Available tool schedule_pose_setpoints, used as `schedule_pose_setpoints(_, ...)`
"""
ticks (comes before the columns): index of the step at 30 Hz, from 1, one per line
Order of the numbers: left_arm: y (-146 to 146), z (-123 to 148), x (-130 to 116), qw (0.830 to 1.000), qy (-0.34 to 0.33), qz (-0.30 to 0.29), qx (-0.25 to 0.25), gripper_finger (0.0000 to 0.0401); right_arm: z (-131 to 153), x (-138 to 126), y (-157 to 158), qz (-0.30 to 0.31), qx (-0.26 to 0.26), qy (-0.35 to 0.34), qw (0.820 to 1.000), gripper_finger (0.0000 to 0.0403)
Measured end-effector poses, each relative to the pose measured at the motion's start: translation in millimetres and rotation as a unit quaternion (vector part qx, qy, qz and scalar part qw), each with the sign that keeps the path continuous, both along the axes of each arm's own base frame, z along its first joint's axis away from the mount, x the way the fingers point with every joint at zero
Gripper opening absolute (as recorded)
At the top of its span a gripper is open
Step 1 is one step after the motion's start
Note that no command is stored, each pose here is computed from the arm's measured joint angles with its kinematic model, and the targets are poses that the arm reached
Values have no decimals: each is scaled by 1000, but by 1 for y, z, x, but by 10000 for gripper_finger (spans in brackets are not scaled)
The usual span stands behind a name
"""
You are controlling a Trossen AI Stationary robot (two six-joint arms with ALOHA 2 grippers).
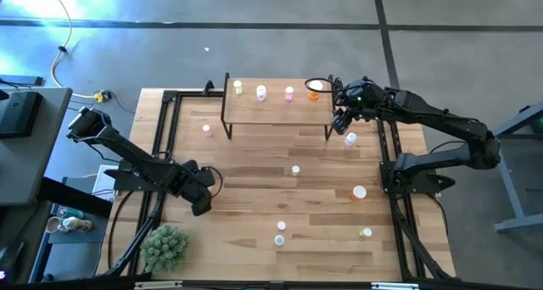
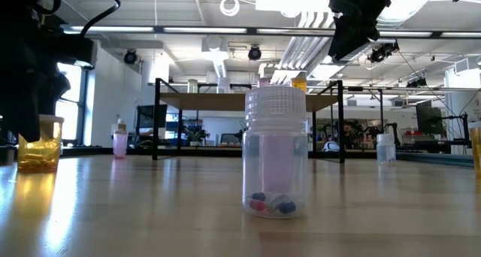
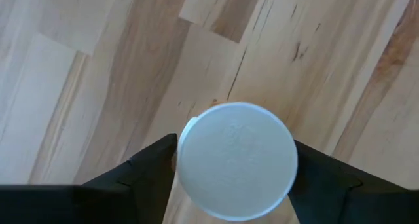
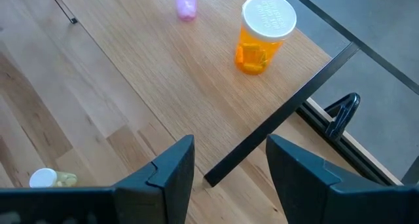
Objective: Pick and place medicine bottles onto shelf by color
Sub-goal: Put the left orange pill bottle aligned with the other orange pill bottle on the shelf
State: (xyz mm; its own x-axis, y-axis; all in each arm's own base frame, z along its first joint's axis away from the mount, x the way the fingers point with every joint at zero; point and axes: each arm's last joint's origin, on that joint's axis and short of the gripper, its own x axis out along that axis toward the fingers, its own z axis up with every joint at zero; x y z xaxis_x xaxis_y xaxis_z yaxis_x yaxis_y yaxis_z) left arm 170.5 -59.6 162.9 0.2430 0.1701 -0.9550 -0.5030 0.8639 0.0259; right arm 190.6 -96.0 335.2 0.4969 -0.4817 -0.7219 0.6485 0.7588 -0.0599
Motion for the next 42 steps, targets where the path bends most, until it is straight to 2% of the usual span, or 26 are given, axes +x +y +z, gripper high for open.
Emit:
schedule_pose_setpoints(10,-3,2,8,999,-34,-20,-16,201,0,0,0,-7,5,-4,1000,181)
schedule_pose_setpoints(20,-1,3,12,998,-52,-28,-20,199,-3,-3,1,-6,16,15,1000,181)
schedule_pose_setpoints(27,8,6,26,994,-91,-59,-30,198,-3,-1,4,29,56,-3,998,181)
schedule_pose_setpoints(35,24,10,37,989,-128,-79,-12,198,-3,0,5,40,62,-10,997,181)
schedule_pose_setpoints(42,37,15,46,982,-164,-94,8,198,2,5,4,58,60,-45,996,181)
